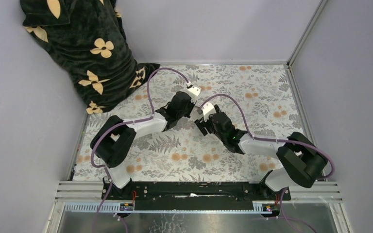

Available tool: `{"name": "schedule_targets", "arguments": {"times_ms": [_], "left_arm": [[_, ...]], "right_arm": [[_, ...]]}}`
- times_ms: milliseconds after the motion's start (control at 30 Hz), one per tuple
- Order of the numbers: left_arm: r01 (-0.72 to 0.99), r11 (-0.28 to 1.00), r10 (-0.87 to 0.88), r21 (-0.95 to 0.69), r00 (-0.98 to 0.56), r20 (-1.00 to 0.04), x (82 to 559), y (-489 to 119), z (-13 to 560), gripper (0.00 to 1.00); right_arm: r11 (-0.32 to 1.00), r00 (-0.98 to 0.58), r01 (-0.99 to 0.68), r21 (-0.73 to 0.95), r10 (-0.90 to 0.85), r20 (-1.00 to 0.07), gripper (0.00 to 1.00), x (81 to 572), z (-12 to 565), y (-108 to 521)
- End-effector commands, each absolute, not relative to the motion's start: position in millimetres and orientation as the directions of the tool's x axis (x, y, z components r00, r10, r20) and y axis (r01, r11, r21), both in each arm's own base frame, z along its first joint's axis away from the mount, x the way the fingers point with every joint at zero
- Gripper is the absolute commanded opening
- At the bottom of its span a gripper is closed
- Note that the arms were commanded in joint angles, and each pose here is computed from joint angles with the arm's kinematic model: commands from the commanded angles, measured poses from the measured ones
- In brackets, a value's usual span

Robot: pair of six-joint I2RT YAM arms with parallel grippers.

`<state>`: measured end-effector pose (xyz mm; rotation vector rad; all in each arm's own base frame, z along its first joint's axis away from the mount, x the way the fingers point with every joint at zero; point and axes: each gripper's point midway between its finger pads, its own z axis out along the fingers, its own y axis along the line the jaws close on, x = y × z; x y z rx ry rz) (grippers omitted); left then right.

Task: Fold the paper box
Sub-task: Close the paper box at the center of the board.

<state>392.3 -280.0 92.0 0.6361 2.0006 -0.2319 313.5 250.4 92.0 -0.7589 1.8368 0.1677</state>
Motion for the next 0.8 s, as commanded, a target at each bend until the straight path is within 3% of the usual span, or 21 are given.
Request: {"name": "schedule_targets", "arguments": {"times_ms": [0,333,767], "left_arm": [[0.608,0.79,0.403,0.08,-0.417,-0.815,383,-284,67,0.04],[0.643,0.765,0.384,0.035,-0.412,-0.826,387,-290,66,0.04],[0.694,0.719,0.4,0.028,-0.381,-0.834,392,-293,72,0.04]], "right_arm": [[0.748,-0.166,-0.596,-0.293,-0.471,-0.866,0.79,326,97,263],[0.719,-0.164,-0.568,-0.401,-0.576,-0.801,0.79,339,83,254],[0.726,-0.016,-0.541,-0.425,-0.514,-0.858,0.88,329,142,246]]}}
